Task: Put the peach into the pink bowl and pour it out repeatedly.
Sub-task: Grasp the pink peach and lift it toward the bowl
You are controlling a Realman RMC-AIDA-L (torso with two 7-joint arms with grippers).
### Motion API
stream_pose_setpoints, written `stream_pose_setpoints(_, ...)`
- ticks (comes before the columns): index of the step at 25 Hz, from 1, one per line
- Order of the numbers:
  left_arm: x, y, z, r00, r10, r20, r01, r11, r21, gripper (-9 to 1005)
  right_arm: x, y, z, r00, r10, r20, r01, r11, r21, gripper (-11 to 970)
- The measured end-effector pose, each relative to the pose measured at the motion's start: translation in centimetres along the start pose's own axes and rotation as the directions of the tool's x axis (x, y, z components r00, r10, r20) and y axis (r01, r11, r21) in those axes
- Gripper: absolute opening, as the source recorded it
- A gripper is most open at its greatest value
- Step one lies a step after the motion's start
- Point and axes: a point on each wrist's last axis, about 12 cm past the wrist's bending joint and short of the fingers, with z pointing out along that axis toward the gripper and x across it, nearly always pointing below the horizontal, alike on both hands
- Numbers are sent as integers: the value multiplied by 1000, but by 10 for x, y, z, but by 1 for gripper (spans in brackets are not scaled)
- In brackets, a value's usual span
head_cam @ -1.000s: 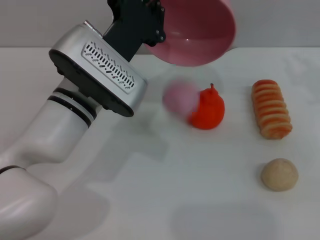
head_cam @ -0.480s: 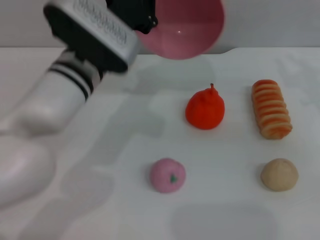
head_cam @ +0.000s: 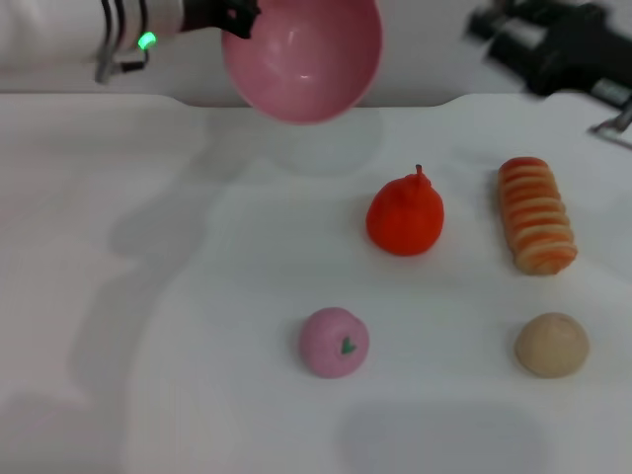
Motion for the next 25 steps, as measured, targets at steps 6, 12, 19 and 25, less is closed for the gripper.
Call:
stream_pose_setpoints(6, -7, 29, -9, 994, -63, -89, 64, 998, 2, 45, -20, 32, 30, 970, -100, -223, 32, 956, -291, 422)
stream_pose_setpoints(12, -3, 40, -15, 987, -99, -123, 99, 995, -12, 45, -26, 57, 63, 845, -214, -491, -5, 913, -407, 426)
stream_pose_setpoints(19, 4, 41, -16, 984, -108, -140, 108, 994, -10, 45, 3, 76, 108, 757, -226, -613, -94, 891, -444, 430)
stream_pose_setpoints(25, 8, 39, -16, 983, -112, -147, 113, 994, -6, 45, 32, 84, 121, 681, -219, -699, -132, 902, -411, 434)
